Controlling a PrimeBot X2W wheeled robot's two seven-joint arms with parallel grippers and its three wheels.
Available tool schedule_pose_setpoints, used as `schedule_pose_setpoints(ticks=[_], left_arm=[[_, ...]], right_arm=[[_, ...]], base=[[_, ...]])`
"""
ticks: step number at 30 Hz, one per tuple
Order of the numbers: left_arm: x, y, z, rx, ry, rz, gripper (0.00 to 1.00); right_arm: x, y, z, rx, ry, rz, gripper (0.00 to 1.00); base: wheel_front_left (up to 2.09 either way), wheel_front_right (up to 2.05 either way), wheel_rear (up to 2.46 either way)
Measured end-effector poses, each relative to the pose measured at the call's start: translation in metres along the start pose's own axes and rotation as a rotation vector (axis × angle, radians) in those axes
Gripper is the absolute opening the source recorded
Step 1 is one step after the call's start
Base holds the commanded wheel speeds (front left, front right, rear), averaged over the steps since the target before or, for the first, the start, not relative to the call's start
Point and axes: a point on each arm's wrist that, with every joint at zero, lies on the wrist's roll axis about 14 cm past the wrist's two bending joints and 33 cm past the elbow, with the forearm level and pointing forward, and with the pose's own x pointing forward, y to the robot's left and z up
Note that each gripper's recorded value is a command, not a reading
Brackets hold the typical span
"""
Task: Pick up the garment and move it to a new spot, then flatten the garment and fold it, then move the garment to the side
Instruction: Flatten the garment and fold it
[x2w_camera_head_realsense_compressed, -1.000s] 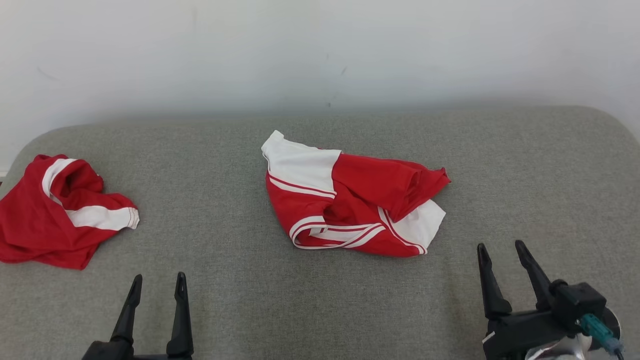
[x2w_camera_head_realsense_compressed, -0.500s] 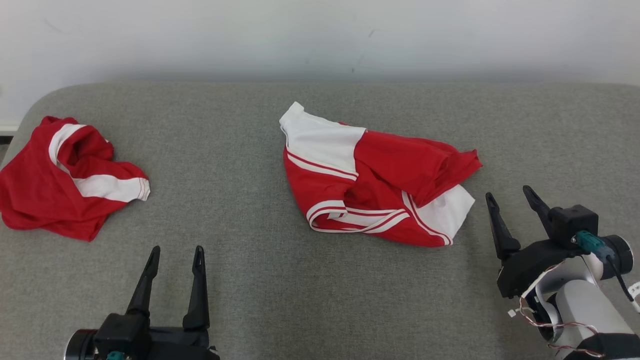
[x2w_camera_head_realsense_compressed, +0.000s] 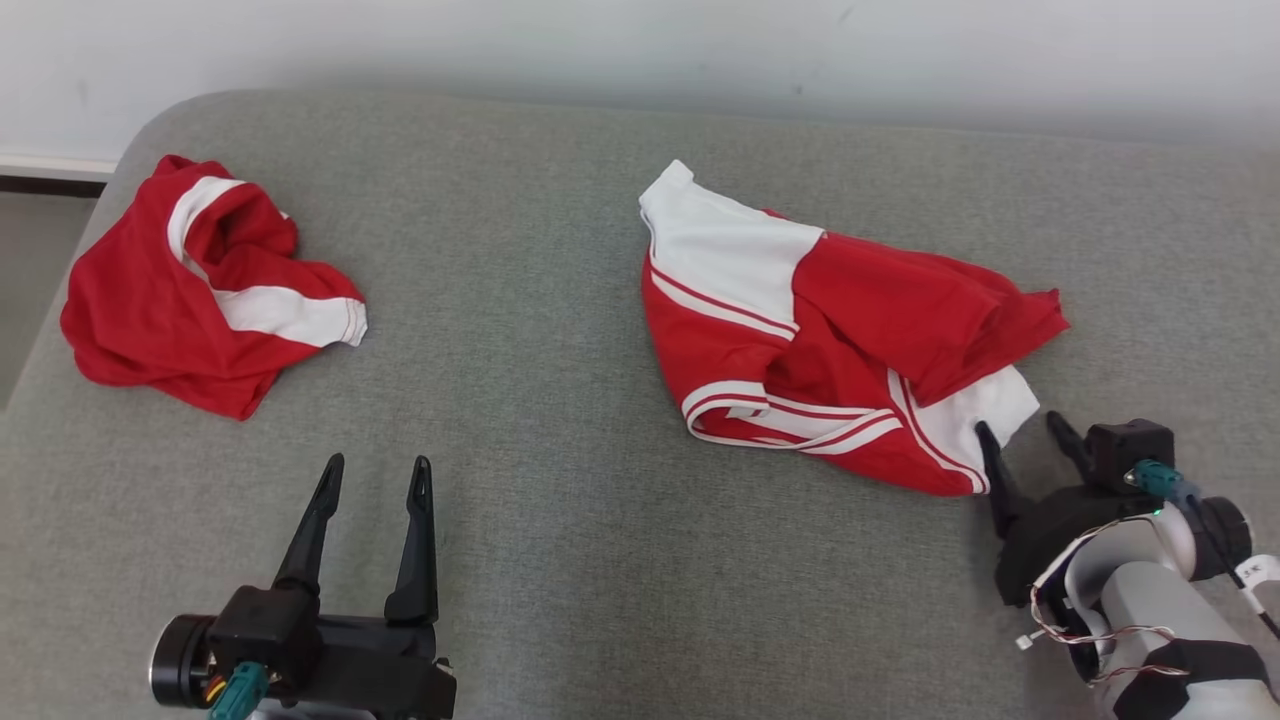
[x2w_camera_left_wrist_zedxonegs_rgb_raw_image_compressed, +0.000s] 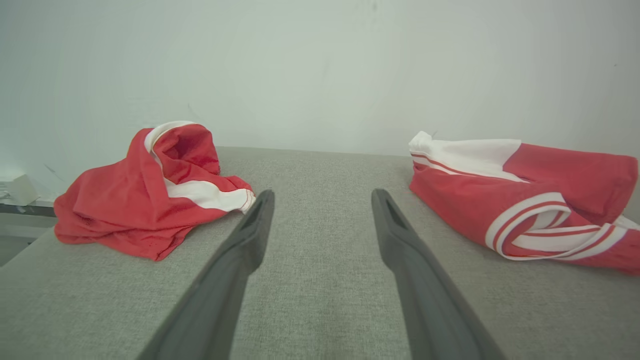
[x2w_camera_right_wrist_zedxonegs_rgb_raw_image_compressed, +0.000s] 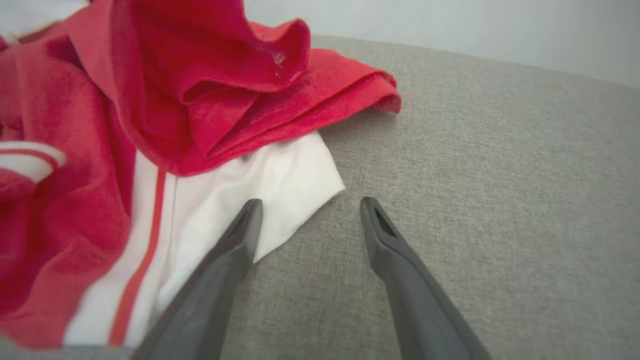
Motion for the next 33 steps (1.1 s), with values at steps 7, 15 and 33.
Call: schedule_pose_setpoints(ticks=[7,15,33], left_arm=[[-0.005,0.006,0.001,0.006,0.003,0.016,1.0],[-0.013,0.004,0.004,0.0,-0.005,0.011,1.0],[-0.023,-0.02,0.016,-0.012,-0.041,-0.061,1.0]], right_arm=[[0.003,0.021,-0.004,0.037,0.012,0.038,0.0],[-0.013,0.033,0.019,0.106,-0.086,0.059,0.0],[-0.095,0.117,0.118,0.311,-0.491,0.297,0.0]], base=[[0.0,0.0,0.0],[0.0,0.0,0.0],[0.0,0.0,0.0]])
